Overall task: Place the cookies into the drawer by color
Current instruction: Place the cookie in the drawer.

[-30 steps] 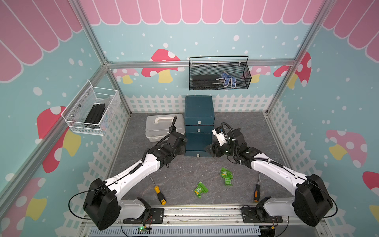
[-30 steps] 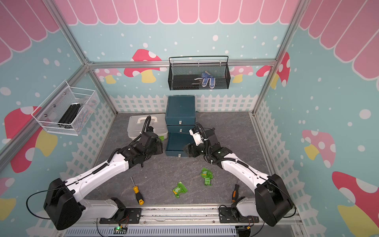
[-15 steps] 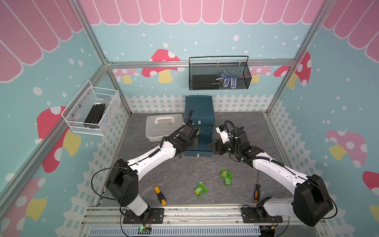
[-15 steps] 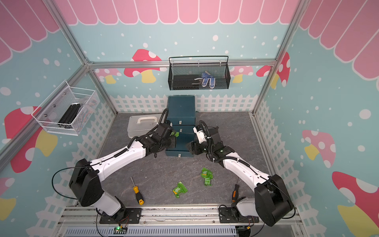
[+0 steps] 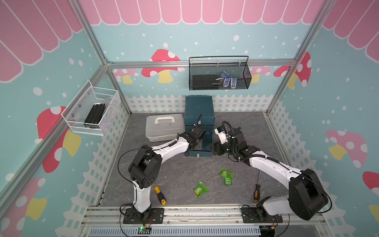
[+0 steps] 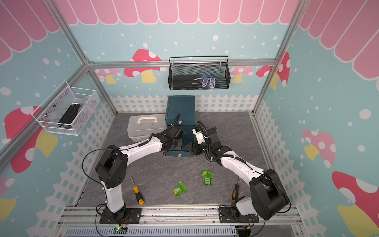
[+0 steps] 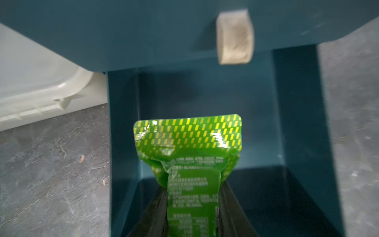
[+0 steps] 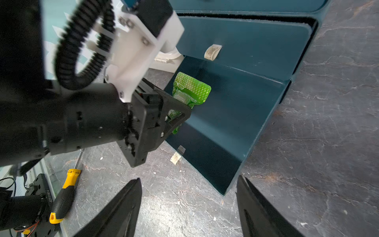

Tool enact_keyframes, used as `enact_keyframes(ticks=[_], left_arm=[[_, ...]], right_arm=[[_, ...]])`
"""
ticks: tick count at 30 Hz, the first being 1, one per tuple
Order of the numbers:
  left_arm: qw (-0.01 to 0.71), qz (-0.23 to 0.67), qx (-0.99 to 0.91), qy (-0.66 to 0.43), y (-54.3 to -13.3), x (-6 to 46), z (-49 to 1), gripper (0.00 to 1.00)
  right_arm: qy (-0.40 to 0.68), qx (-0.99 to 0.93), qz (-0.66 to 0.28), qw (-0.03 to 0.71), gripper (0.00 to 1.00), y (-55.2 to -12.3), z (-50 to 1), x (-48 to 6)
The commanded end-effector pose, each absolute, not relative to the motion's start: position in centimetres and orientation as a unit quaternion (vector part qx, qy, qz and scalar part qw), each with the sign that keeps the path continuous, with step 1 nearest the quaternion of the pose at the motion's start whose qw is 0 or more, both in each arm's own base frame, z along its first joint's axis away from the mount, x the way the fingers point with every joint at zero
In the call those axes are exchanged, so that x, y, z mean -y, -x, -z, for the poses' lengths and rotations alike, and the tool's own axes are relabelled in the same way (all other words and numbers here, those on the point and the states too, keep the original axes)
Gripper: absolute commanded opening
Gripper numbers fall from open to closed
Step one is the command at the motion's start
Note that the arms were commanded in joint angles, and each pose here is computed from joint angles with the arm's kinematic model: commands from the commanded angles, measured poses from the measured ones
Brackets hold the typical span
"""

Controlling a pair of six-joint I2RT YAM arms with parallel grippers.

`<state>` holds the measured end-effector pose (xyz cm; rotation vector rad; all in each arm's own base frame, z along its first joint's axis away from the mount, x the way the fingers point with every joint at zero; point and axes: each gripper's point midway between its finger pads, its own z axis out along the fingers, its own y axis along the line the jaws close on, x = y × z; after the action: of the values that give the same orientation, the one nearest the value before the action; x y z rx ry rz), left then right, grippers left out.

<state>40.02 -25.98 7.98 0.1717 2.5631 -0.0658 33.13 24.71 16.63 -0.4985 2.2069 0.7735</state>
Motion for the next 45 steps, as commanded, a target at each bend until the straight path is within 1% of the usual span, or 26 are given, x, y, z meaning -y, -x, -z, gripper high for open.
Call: enact_keyframes(ticks=[1, 5, 9, 15, 26, 31, 32, 33, 34, 41, 45], left_arm=[[0.284, 0.009, -0.957, -0.058, -41.1, 25.7, -7.6, 0.33], [0.280, -0.002, -0.958, -0.054, -41.4, 25.6, -6.9, 0.33], [0.281, -0.037, -0.958, -0.043, -41.8, 24.2, -6.0, 0.33], [0.273, -0.056, -0.960, -0.035, -42.3, 23.0, -5.0, 0.34], [0.262, -0.056, -0.963, -0.033, -42.6, 22.7, -4.0, 0.39], [0.266, -0.051, -0.962, -0.034, -42.6, 22.8, -4.3, 0.50], [0.267, -0.049, -0.962, -0.034, -42.6, 22.8, -4.3, 0.53], [0.268, -0.047, -0.962, -0.034, -42.6, 22.9, -4.5, 0.62], [0.269, -0.045, -0.961, -0.033, -42.6, 22.9, -4.6, 0.68], [0.285, -0.033, -0.957, -0.031, -42.6, 23.1, -6.1, 0.70], [0.308, -0.018, -0.951, -0.034, -42.0, 23.9, -8.4, 0.76]], right_arm=[[0.192, -0.846, -0.312, 0.387, 0.75, -34.1, -18.3, -25.1], [0.183, -0.848, -0.317, 0.384, 0.76, -34.4, -17.8, -25.5], [0.186, -0.848, -0.321, 0.377, 0.75, -34.5, -17.4, -25.9], [0.189, -0.847, -0.318, 0.383, 0.75, -34.1, -17.6, -25.6], [0.189, -0.848, -0.308, 0.387, 0.76, -34.1, -17.5, -25.3], [0.191, -0.848, -0.307, 0.387, 0.76, -34.0, -17.6, -25.2], [0.191, -0.848, -0.307, 0.388, 0.76, -34.0, -17.6, -25.2], [0.191, -0.848, -0.307, 0.387, 0.76, -33.9, -17.6, -25.1], [0.192, -0.848, -0.307, 0.388, 0.76, -33.9, -17.7, -25.2], [0.192, -0.847, -0.304, 0.392, 0.76, -33.8, -17.9, -24.9], [0.190, -0.849, -0.303, 0.389, 0.76, -33.6, -17.8, -24.8]])
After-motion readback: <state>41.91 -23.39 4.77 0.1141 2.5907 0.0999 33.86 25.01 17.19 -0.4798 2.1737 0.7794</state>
